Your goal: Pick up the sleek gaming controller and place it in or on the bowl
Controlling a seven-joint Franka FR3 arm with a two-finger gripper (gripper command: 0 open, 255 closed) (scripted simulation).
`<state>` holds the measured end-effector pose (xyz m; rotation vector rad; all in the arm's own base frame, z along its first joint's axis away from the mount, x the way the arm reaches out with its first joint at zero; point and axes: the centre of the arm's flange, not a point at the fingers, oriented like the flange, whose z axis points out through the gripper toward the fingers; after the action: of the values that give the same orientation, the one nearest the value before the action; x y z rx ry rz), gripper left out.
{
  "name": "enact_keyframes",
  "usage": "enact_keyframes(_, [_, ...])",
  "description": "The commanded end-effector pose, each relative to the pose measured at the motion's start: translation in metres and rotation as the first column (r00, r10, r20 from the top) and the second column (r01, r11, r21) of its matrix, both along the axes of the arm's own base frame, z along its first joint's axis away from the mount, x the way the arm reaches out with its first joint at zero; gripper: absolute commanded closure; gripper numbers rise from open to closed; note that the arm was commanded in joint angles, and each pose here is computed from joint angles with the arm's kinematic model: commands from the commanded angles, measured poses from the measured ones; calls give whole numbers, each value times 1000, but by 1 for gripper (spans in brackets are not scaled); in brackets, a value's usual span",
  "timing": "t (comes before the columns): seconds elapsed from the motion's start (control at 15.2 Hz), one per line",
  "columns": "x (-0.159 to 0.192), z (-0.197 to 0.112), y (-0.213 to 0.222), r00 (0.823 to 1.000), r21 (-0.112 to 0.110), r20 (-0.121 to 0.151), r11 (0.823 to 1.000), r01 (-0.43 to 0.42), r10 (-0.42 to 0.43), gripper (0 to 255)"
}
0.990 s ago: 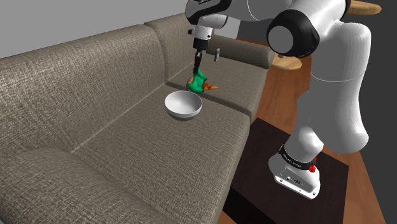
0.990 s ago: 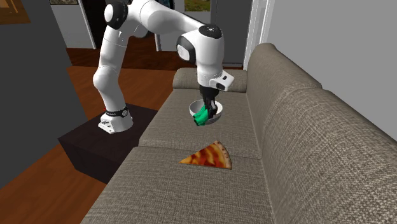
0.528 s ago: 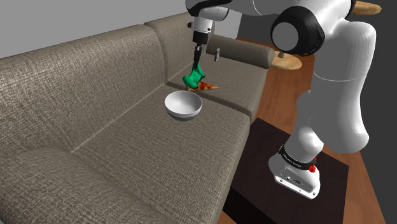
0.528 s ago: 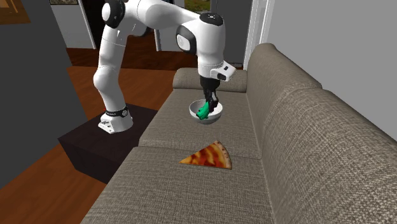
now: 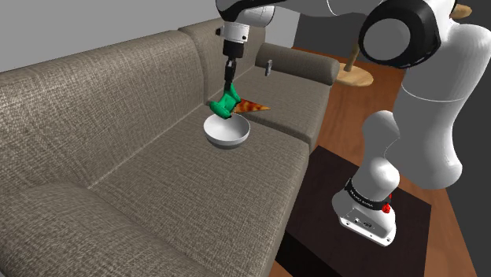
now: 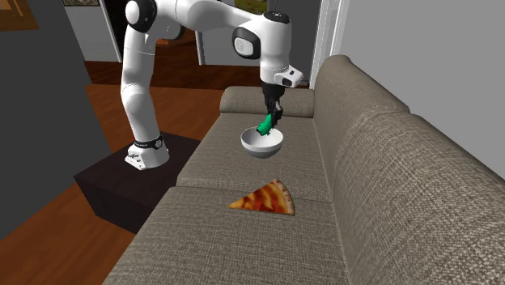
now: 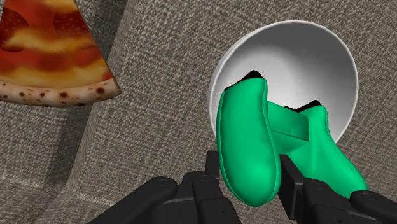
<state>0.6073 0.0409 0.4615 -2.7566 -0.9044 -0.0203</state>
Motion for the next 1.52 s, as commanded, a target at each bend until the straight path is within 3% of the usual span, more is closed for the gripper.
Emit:
enact_keyframes(0.0, [-4,2,23,1000,0,0,1000,2,-2,255])
enact_keyframes(0.13, [-8,6,55,1000,0,0,1000,2,-2,255])
enact_keyframes(1.19, [-8,-79,55,1000,0,0,1000,2,-2,255])
enact_keyframes(1.45, [-8,-81,55,1000,0,0,1000,2,-2,255])
